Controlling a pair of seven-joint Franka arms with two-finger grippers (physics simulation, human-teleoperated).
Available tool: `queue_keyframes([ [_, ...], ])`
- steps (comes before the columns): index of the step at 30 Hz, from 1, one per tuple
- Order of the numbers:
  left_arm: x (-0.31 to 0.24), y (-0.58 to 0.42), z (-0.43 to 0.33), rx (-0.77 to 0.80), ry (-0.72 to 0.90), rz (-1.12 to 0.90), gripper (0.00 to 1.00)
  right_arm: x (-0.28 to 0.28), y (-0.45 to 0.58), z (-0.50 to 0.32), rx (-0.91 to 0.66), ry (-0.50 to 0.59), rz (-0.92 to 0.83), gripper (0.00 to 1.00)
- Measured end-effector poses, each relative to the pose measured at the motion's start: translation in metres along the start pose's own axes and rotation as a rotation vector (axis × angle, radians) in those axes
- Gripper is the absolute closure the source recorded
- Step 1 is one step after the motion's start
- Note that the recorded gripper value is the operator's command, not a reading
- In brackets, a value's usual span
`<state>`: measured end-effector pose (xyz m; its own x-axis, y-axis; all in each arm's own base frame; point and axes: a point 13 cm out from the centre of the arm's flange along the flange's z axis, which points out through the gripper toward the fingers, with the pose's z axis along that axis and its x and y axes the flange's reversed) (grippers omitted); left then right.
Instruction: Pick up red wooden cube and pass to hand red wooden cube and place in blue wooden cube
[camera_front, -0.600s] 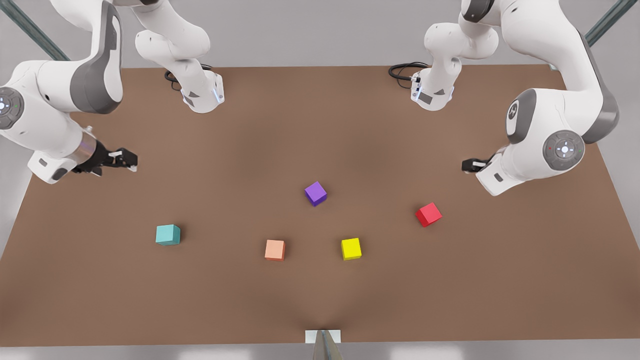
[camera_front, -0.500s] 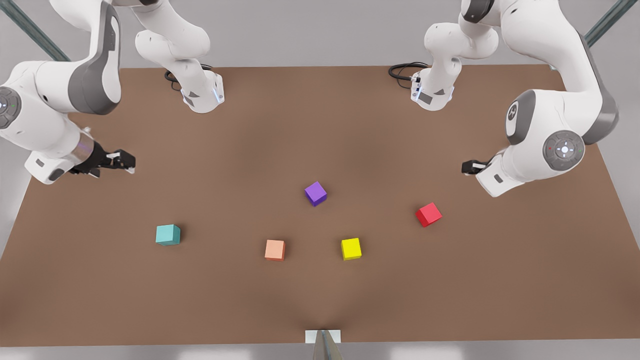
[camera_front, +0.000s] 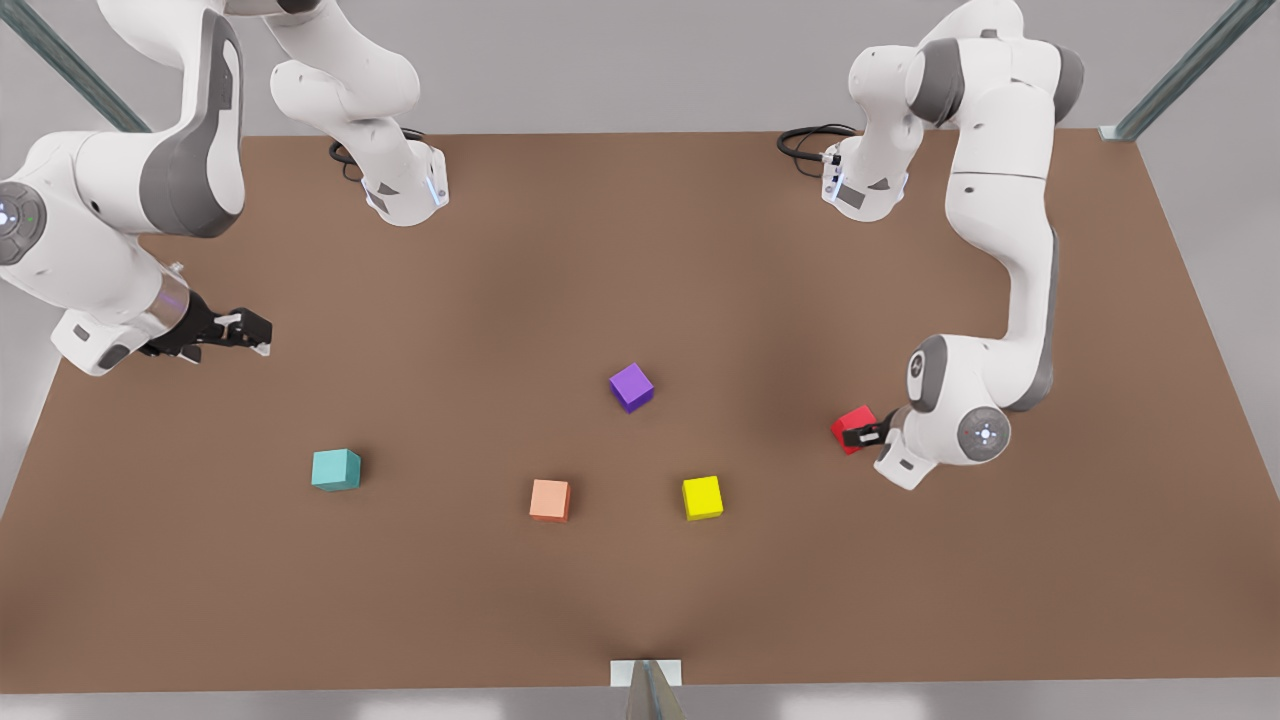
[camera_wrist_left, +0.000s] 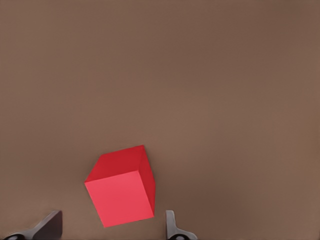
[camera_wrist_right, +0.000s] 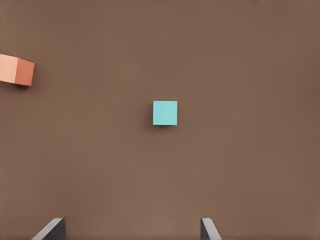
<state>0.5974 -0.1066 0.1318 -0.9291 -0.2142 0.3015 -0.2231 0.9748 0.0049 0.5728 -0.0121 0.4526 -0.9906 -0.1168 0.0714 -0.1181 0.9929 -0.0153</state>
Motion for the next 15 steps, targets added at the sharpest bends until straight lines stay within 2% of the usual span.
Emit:
queue_keyframes([
  [8, 0.007, 0.008, 0.038, 0.018, -0.020, -0.288, 0.00, -0.001, 0.000, 0.001, -0.001, 0.001, 0.001, 0.00],
  [15, 0.005, 0.011, 0.060, 0.014, -0.019, -0.389, 0.00, -0.001, 0.000, 0.003, -0.001, 0.003, 0.001, 0.00],
])
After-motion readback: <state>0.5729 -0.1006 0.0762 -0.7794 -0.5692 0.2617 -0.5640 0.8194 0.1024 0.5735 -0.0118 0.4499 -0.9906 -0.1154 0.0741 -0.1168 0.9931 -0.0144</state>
